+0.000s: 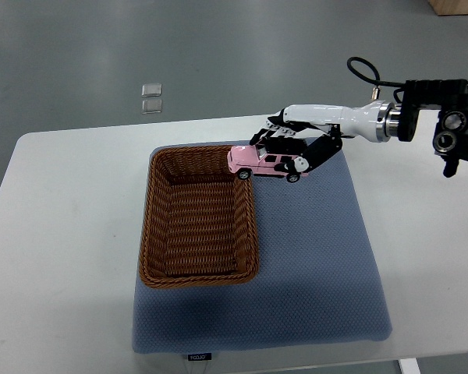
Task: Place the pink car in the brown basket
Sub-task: 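Lower the SUV into the wicker basket and open the right hand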
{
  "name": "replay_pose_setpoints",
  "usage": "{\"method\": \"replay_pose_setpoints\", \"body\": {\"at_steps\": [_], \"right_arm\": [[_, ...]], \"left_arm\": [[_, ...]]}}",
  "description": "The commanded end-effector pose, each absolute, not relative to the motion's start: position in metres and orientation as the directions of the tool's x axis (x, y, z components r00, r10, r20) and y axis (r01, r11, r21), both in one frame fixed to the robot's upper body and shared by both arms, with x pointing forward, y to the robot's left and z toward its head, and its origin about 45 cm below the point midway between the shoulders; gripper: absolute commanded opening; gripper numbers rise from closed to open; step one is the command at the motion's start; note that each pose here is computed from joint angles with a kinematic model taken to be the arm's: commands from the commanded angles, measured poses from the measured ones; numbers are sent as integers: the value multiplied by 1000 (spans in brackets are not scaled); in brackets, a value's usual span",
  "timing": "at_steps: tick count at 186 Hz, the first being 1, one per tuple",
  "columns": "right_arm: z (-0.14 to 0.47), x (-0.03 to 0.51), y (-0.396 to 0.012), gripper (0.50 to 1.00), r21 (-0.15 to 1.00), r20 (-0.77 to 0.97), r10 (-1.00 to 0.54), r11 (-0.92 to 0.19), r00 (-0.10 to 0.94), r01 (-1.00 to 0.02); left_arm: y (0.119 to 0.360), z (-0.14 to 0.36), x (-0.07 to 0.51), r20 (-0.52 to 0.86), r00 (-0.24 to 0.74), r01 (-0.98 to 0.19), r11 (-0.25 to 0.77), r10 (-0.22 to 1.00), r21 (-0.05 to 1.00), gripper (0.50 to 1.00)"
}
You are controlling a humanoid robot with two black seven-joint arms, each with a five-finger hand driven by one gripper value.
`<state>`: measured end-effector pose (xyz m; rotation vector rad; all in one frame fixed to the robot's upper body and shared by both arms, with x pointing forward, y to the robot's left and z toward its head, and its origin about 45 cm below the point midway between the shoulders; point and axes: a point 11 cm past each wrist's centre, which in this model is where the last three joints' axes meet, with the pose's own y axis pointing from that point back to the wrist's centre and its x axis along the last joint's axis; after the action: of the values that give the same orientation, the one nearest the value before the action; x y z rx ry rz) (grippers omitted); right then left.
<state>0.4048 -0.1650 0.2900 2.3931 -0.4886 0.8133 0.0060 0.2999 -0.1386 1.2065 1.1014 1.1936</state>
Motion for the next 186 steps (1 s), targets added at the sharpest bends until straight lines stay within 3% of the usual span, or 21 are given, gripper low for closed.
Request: {"method": "replay_pose_setpoints", "body": {"at_steps": [1, 79, 129, 130, 134, 163, 171, 186], "right_arm": [[270, 405, -126, 500, 409, 629, -105, -798, 770, -443], [222, 404, -45, 500, 439, 630, -39, -806, 776, -397], [194, 402, -51, 502, 462, 632, -52, -776, 773, -430], [193, 403, -52, 549, 461, 632, -56, -774, 773, -433], [191, 403, -54, 611, 465, 629, -58, -770, 775, -436], [188, 403, -56, 866, 468, 617, -70, -769, 784, -437], [190, 404, -59, 907, 465, 616, -79, -767, 784, -442], [191, 407, -63, 909, 463, 613, -93, -763, 784, -452]], "left_arm": [[299, -139, 6, 14, 75, -66, -9, 997, 998, 1000], [296, -139, 6, 6, 76, -64, -1, 997, 998, 1000], [298, -139, 6, 9, 73, -66, -4, 997, 998, 1000], [297, -139, 6, 9, 75, -66, -4, 997, 998, 1000], [298, -139, 6, 9, 75, -64, -4, 997, 998, 1000], [298, -139, 6, 11, 75, -66, -6, 997, 998, 1000], [299, -139, 6, 12, 75, -66, -7, 997, 998, 1000], [300, -139, 6, 15, 73, -66, -10, 997, 998, 1000]]}}
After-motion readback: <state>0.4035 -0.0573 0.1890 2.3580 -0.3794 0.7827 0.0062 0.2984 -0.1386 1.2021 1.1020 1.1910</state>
